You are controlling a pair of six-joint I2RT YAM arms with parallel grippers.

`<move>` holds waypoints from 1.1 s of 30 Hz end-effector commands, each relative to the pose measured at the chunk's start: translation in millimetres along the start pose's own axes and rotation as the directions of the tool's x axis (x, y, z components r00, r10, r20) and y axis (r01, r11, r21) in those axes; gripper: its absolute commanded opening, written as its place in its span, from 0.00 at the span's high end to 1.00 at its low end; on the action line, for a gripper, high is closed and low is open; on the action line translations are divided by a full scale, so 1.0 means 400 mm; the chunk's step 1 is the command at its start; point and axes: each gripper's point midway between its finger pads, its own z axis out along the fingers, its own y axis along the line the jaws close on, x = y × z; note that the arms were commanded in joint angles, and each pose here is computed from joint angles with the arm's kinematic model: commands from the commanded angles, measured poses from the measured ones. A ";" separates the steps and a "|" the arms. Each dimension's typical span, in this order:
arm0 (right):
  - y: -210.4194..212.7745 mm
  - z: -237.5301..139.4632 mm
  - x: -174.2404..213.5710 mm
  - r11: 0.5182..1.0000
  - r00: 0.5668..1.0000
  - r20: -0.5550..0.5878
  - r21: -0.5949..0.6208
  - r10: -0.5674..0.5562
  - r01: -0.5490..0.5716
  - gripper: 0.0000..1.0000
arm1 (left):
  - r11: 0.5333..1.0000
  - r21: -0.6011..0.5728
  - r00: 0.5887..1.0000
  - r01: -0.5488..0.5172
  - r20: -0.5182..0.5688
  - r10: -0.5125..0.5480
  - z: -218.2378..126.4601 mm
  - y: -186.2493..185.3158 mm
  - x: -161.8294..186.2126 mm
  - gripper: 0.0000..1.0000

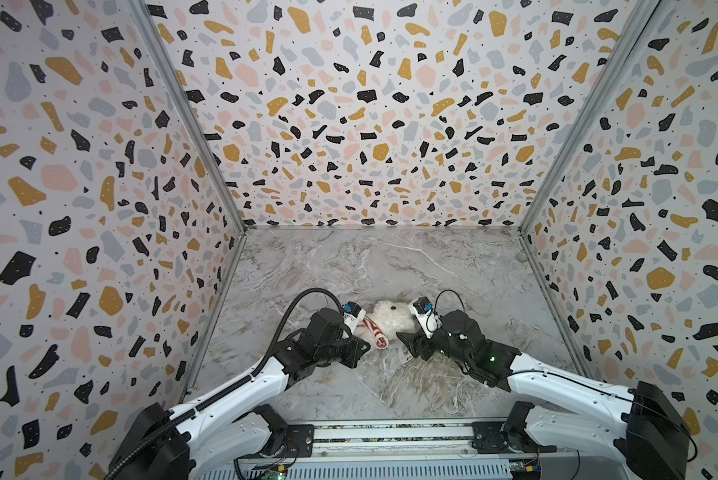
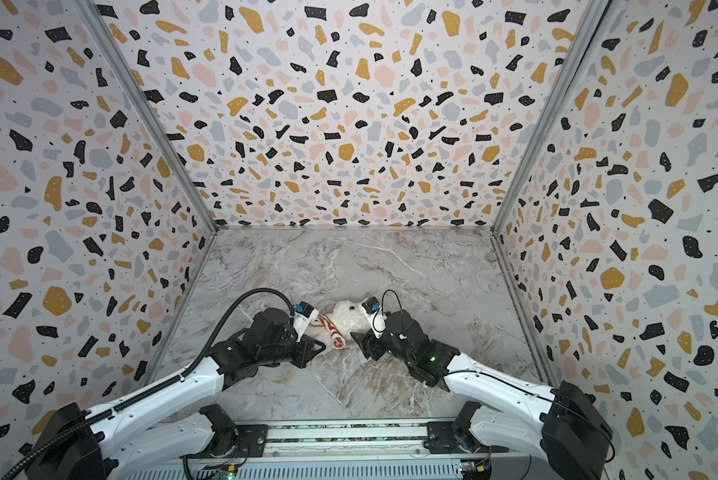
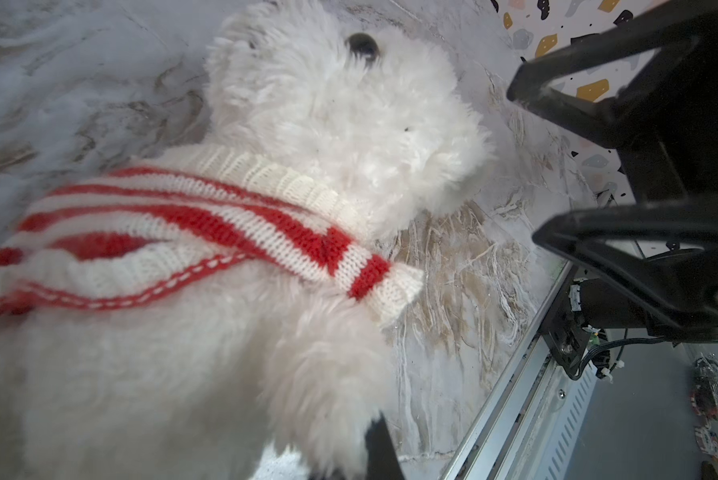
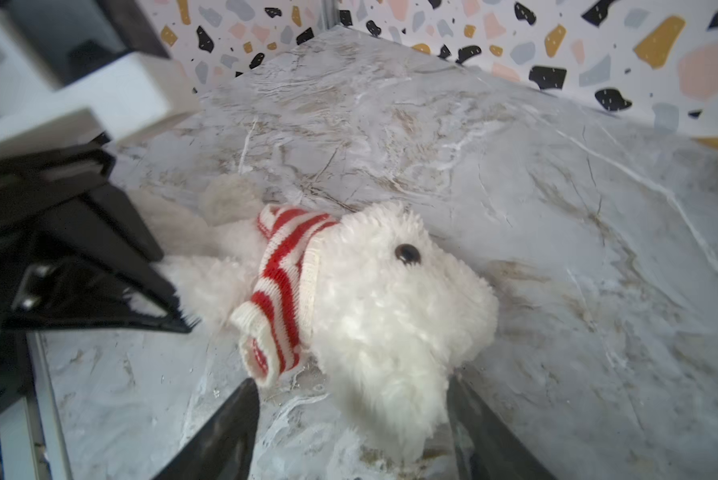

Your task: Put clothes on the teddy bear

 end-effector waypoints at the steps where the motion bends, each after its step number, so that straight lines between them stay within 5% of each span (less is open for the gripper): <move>1: 0.010 -0.019 -0.014 0.972 0.970 0.062 0.028 -0.233 0.232 0.28 | 0.996 0.066 0.997 -0.055 0.050 0.052 -0.034 -0.044 -0.053 1.00; 10: -0.002 0.025 -0.018 0.879 0.878 0.075 0.108 -0.472 0.464 0.30 | 0.989 0.129 0.997 -0.069 0.033 0.066 -0.033 -0.067 -0.047 1.00; 21: -0.033 0.084 0.002 0.807 0.813 0.018 0.128 -0.582 0.576 0.36 | 0.988 0.137 0.997 -0.068 0.033 0.064 -0.033 -0.068 -0.046 1.00; 27: -0.049 0.096 -0.006 0.780 0.791 -0.006 0.162 -0.612 0.604 0.52 | 0.987 0.149 0.997 -0.067 0.034 0.063 -0.036 -0.074 -0.045 1.00; 33: -0.059 0.080 -0.020 0.772 0.789 -0.021 0.192 -0.614 0.606 0.82 | 0.988 0.137 0.997 -0.066 0.041 0.061 -0.042 -0.071 -0.048 1.00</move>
